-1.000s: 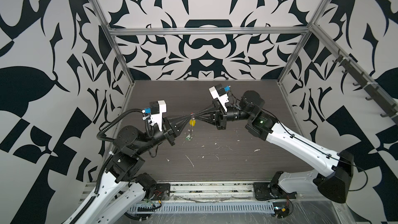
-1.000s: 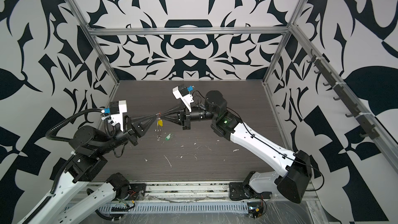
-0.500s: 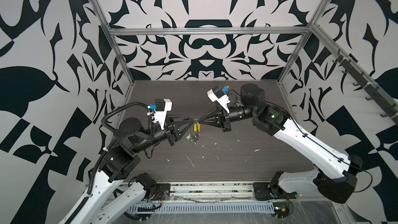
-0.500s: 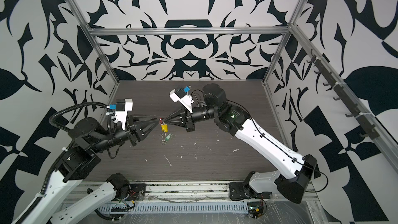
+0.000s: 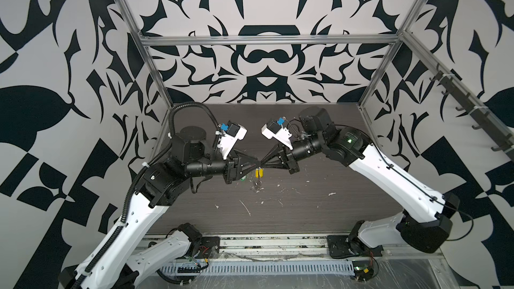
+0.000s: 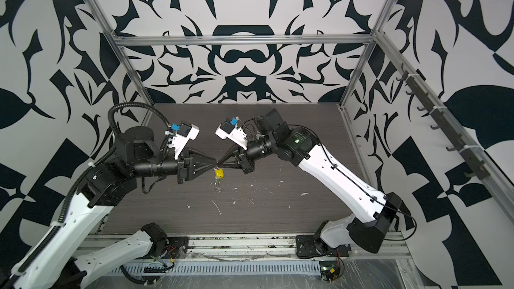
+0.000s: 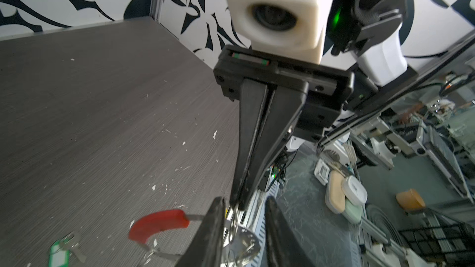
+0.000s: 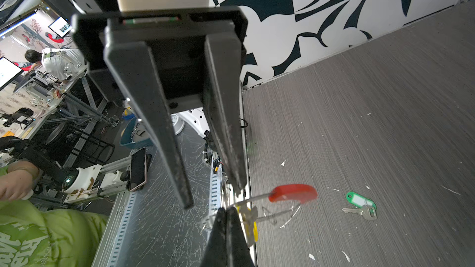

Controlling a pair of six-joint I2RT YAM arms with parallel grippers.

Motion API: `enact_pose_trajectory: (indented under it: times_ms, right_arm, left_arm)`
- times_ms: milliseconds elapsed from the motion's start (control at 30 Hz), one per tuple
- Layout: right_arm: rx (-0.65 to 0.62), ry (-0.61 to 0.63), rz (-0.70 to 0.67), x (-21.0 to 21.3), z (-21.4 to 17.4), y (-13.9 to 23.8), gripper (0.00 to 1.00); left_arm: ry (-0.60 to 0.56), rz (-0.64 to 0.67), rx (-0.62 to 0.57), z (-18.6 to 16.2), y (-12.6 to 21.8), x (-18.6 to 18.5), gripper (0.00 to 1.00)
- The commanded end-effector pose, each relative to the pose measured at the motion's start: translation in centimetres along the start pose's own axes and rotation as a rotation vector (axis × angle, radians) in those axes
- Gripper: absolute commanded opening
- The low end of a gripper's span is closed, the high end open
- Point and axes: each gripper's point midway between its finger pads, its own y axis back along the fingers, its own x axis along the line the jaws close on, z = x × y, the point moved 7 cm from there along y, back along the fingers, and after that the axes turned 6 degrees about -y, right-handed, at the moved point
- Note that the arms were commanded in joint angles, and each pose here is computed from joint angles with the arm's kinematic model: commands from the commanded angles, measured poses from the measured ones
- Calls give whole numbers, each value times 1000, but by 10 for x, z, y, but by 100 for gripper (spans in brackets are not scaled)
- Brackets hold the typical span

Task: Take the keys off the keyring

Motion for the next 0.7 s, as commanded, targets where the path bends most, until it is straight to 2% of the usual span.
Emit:
enact_pose_trajectory:
  times_ms: [0,267,400,467,633,667]
  right_arm:
    - [-31,71,6,17,11,13,0]
    - [-29,81,1,19,13,14,0]
    - [-29,82,4,20,14,14,0]
    - [-28,83,8,20,14,11,0]
    - [-63,94,-19,22,19,11,0]
    - [-95,105,-51,21,21,13,5]
  left_arm:
    - [10,-47,50,-3,4,-9,27]
    - [22,-37,72,-2,1,-6,19]
    - [30,-25,74,0,-1,-3,9]
    - [26,-16,58,2,-1,-3,1]
    - [-14,31,-27,6,2,1,0]
    - [-30,58,-65,6,4,3,0]
